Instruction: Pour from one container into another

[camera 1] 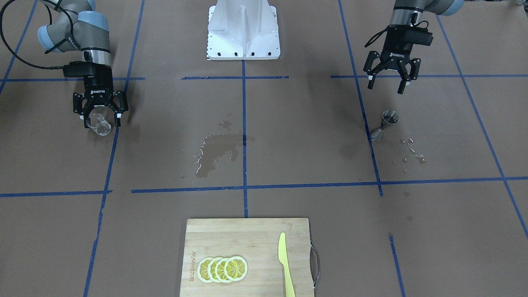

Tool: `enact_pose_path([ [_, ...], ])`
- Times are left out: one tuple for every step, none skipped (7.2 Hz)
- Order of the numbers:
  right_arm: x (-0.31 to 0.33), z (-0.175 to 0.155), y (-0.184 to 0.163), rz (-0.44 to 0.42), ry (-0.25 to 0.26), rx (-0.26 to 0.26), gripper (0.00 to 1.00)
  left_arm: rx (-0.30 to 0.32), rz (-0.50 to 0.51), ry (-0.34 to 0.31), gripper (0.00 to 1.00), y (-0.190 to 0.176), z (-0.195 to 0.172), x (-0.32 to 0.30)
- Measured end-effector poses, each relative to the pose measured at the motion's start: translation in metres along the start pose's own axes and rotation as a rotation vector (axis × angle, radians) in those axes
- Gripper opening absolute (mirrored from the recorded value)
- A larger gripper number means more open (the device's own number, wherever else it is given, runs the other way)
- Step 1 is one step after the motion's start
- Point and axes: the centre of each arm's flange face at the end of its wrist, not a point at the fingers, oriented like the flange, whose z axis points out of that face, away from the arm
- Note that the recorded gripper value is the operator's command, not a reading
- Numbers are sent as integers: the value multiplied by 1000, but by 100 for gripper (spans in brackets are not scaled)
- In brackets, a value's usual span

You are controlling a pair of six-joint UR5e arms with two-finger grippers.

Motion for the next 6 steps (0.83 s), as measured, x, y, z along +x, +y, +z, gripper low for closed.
enact_pose_path([
  [1,0,0,-1,1,0,99,0,0,0,100,0,0,0],
  [3,-1,-2,-2,2,1,100,0,0,0,100,0,0,0],
  [6,-4,-7,-1,2,1,100,0,0,1,100,0,0,0],
  [11,-9,-13,-1,2,0,100,-2,4,4,100,-1,-1,1],
  [17,-14,-19,-4,2,-6,100,-5,12,9,100,-3,-2,2],
  [23,-18,-20,-9,0,-15,100,-12,13,18,100,-8,-4,4],
])
